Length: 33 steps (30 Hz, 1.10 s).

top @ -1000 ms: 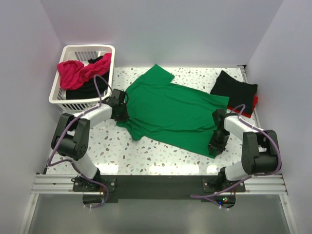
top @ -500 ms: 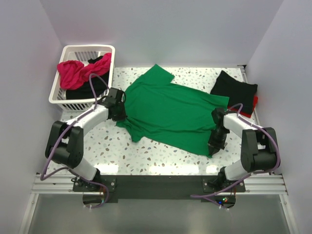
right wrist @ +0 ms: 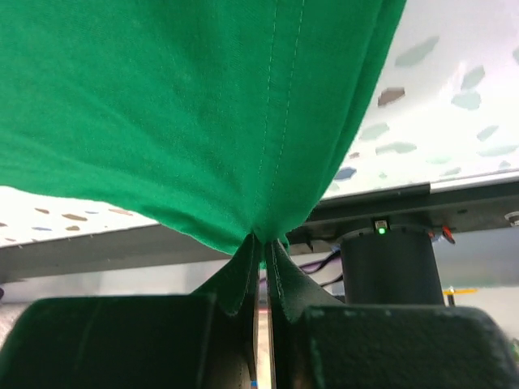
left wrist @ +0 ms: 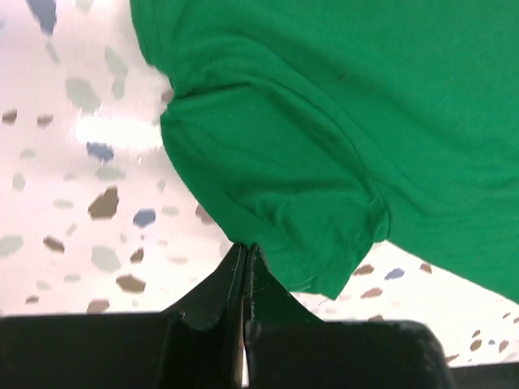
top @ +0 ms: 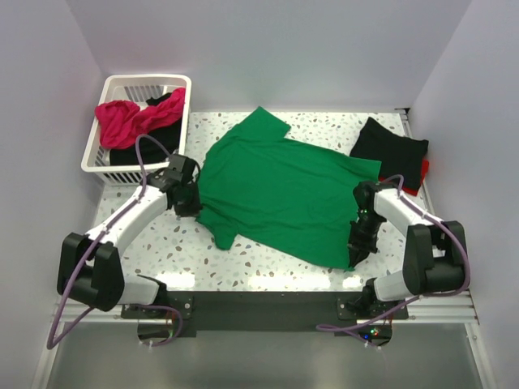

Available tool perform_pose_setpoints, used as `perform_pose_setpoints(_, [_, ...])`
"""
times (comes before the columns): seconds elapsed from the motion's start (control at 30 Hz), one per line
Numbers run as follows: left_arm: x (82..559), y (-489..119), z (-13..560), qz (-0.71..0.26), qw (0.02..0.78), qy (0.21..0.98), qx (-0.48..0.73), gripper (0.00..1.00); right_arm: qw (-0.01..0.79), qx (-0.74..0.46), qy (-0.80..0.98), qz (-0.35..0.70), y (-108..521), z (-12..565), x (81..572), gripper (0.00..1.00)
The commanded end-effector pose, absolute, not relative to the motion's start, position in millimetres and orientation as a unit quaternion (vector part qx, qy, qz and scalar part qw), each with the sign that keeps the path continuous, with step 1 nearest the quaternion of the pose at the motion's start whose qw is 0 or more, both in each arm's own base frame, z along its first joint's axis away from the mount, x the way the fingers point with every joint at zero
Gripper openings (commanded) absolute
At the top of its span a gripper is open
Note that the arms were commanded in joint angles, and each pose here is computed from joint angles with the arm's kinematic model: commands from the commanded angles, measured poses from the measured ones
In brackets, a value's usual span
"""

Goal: Fold and stack the t-shirts
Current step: Fold the tshirt

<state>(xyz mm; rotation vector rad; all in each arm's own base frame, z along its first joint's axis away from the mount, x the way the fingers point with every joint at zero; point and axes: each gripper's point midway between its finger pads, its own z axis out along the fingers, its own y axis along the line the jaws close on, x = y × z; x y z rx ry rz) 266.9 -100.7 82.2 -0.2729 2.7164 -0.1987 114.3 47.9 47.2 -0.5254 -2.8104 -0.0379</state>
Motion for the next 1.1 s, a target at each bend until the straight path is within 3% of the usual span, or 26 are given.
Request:
perform_pose_setpoints(0.0, [240, -95, 93, -0.074, 0.172, 0.975, -0.117, 0.00, 0.143, -0.168, -0.975, -0.028, 54, 70, 111, 0.00])
perform_pose_setpoints(0.63, [170, -75, 106, -0.060, 0.142, 0.976, -0.154, 0.00, 0.161, -0.167, -0.972, -0.035, 60, 78, 79, 0.00])
perform_pose_setpoints(1.07, [258, -106, 137, -0.098, 0.221, 0.964, -0.110, 0.00, 0.148, -0.176, -0.972, -0.056, 69, 58, 93, 0.00])
